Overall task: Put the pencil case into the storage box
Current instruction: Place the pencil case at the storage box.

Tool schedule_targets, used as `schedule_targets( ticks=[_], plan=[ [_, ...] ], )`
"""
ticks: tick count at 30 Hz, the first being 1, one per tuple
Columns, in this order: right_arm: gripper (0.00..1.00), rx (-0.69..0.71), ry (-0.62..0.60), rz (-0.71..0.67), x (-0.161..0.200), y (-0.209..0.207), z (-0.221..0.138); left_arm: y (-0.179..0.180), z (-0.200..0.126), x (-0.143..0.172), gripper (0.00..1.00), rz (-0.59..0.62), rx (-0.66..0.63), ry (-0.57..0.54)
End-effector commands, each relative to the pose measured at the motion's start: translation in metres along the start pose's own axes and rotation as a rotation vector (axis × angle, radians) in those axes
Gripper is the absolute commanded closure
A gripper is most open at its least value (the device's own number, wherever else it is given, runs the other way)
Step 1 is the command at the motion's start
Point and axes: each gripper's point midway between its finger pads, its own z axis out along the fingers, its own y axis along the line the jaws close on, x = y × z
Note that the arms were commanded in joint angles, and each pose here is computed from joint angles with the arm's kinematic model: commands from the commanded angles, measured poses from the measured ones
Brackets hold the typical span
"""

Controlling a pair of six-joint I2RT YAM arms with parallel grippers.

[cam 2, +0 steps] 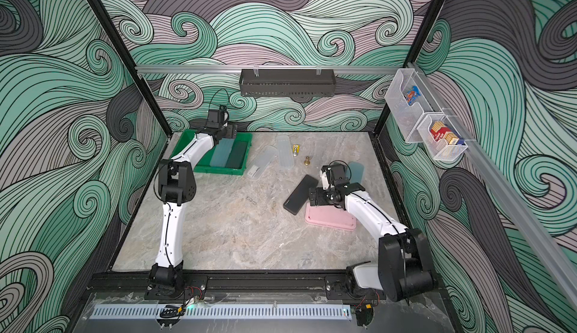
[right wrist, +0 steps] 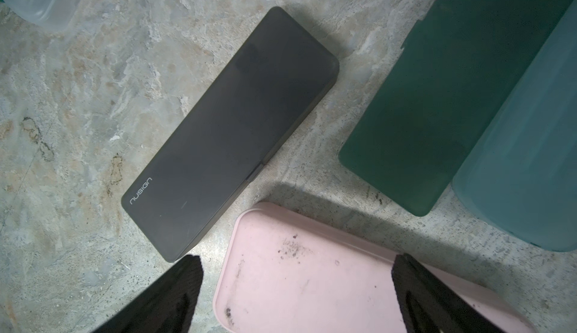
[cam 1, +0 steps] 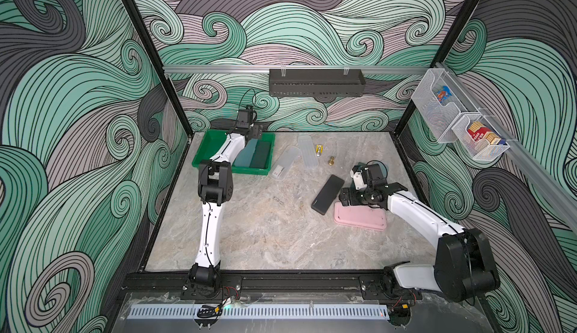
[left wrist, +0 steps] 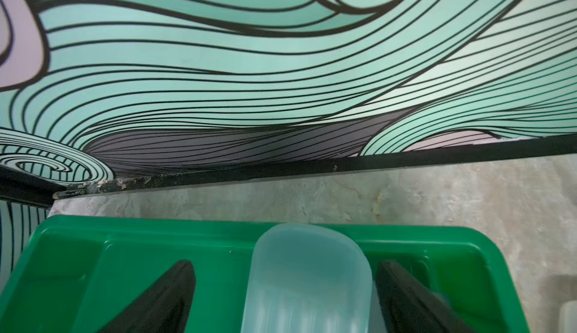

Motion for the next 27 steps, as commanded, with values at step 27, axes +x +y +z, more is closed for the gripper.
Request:
schedule_targets(
  ticks=[27],
  plan=[
    [0.01,-0.035,-0.056,0.004,-0.007,0.014,-0.013,-0.017,-0.092,-0.011,0.04,-0.078,0.189,-0.02]
  ],
)
